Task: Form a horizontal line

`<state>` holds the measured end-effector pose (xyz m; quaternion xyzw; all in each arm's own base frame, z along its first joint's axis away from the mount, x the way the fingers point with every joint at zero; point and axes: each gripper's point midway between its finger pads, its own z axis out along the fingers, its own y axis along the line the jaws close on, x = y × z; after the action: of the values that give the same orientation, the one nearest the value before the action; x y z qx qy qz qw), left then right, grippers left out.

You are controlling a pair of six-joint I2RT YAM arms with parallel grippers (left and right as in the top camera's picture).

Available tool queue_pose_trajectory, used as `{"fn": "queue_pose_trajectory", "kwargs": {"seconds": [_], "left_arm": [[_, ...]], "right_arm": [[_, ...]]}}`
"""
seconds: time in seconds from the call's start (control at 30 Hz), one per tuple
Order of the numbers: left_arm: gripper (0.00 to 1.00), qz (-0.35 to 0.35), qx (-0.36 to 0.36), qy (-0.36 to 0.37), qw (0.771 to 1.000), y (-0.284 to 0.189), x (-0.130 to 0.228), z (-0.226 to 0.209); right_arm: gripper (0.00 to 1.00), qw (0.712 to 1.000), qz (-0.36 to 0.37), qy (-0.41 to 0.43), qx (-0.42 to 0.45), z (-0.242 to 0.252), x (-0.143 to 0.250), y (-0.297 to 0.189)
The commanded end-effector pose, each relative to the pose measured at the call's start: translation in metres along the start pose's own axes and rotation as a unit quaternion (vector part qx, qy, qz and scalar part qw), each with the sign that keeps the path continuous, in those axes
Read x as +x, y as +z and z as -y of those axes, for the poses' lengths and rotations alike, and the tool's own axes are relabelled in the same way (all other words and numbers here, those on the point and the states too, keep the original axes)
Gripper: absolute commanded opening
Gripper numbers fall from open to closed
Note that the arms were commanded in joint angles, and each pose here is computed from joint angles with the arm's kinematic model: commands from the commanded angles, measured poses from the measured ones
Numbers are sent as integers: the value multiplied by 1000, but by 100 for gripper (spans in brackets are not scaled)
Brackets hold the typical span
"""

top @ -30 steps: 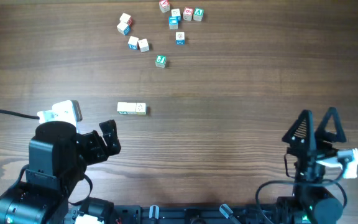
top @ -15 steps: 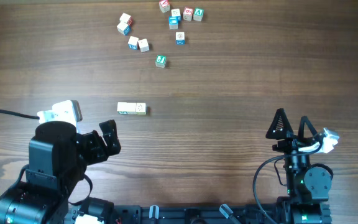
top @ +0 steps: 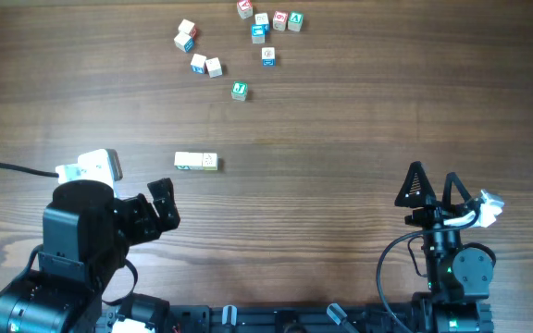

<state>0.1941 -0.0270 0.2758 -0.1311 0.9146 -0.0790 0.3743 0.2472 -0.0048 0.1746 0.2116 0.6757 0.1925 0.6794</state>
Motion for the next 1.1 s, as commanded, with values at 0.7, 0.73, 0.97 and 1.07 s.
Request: {"fn": "queue_pose_trajectory", "kwargs": {"seconds": [0.7, 0.73, 0.97, 1.07], "left_arm": [[100, 0, -4, -3, 1000, 1, 1, -1], [100, 0, -4, -3, 1000, 1, 1, -1], [100, 0, 1, 3, 1000, 0, 3, 1], [100, -1, 10, 11, 1000, -2, 8, 3]], "right_arm": [[100, 1000, 0, 6, -9, -3, -1, 0], [100, 1000, 0, 6, -9, -3, -1, 0], [100, 1000, 0, 6, -9, -3, -1, 0], [100, 1000, 0, 6, -9, -3, -1, 0]]}}
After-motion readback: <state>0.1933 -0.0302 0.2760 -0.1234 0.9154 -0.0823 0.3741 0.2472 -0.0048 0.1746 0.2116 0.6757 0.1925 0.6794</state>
